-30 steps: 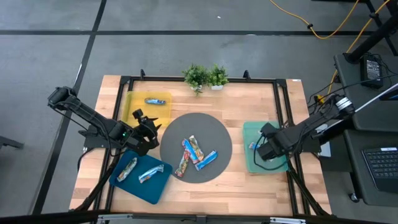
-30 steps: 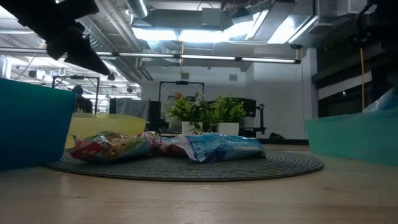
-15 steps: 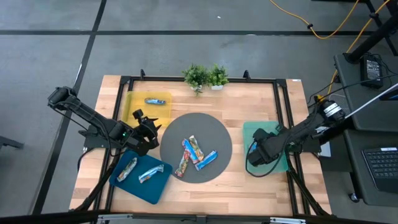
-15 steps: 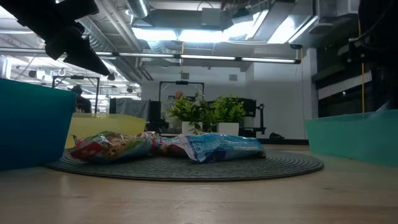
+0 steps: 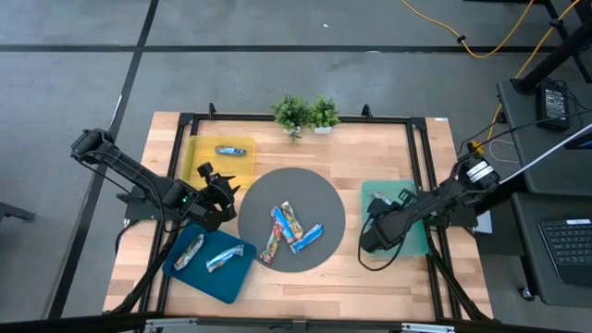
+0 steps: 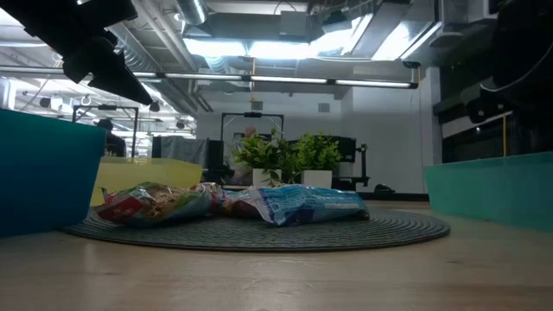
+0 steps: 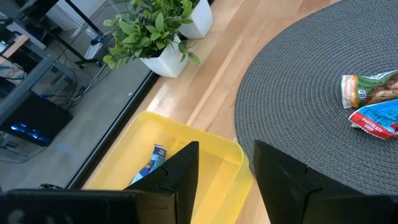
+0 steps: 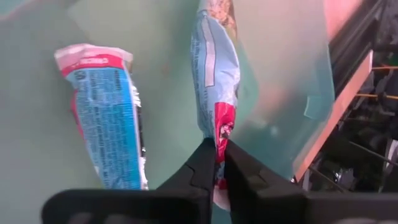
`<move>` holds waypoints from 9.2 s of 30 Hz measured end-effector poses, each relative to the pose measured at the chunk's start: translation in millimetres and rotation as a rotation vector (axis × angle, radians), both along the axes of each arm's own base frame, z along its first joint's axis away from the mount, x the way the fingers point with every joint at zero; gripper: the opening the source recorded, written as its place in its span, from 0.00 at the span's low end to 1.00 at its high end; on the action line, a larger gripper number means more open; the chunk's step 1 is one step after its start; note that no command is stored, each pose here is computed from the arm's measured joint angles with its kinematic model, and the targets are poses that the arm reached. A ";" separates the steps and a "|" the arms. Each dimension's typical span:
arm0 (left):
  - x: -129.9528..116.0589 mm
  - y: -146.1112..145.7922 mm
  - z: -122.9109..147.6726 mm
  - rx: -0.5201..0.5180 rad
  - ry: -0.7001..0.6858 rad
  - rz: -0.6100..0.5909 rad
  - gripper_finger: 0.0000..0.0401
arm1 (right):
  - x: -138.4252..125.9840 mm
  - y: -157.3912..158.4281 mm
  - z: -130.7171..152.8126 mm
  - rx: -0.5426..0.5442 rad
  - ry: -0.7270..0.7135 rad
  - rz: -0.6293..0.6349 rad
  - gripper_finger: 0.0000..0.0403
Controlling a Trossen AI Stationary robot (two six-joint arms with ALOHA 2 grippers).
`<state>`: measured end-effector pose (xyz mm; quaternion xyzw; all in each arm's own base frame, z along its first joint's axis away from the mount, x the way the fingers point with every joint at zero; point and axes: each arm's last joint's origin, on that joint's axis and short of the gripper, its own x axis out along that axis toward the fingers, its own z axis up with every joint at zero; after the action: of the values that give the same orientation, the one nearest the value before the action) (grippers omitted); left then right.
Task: Pick and place Granola Bars by type
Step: Put the red granola bar into the green bin, then put the blue granola bar into the yellow bin
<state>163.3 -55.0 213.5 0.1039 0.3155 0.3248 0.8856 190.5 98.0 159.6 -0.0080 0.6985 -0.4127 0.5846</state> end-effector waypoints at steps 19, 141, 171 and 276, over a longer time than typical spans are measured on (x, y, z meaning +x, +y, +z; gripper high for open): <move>0.1 0.0 0.0 0.000 -0.001 0.000 0.36 | -5.3 -2.9 3.7 -0.035 0.080 0.008 0.53; 0.5 -1.7 -1.7 -0.082 0.013 -0.022 0.36 | 174.7 -39.9 -27.2 0.622 -0.478 1.144 0.15; 0.6 -1.8 -1.6 -0.084 0.012 -0.023 0.36 | 74.3 -66.1 195.5 0.213 -1.196 1.061 0.13; 3.4 -7.0 0.4 -0.102 -0.017 -0.062 0.36 | 300.7 -275.1 139.3 0.396 -1.093 1.151 0.12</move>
<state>166.7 -62.0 213.9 0.0656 0.3205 0.2814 0.9021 491.2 -177.1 298.9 -0.0598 0.2613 0.1374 0.9536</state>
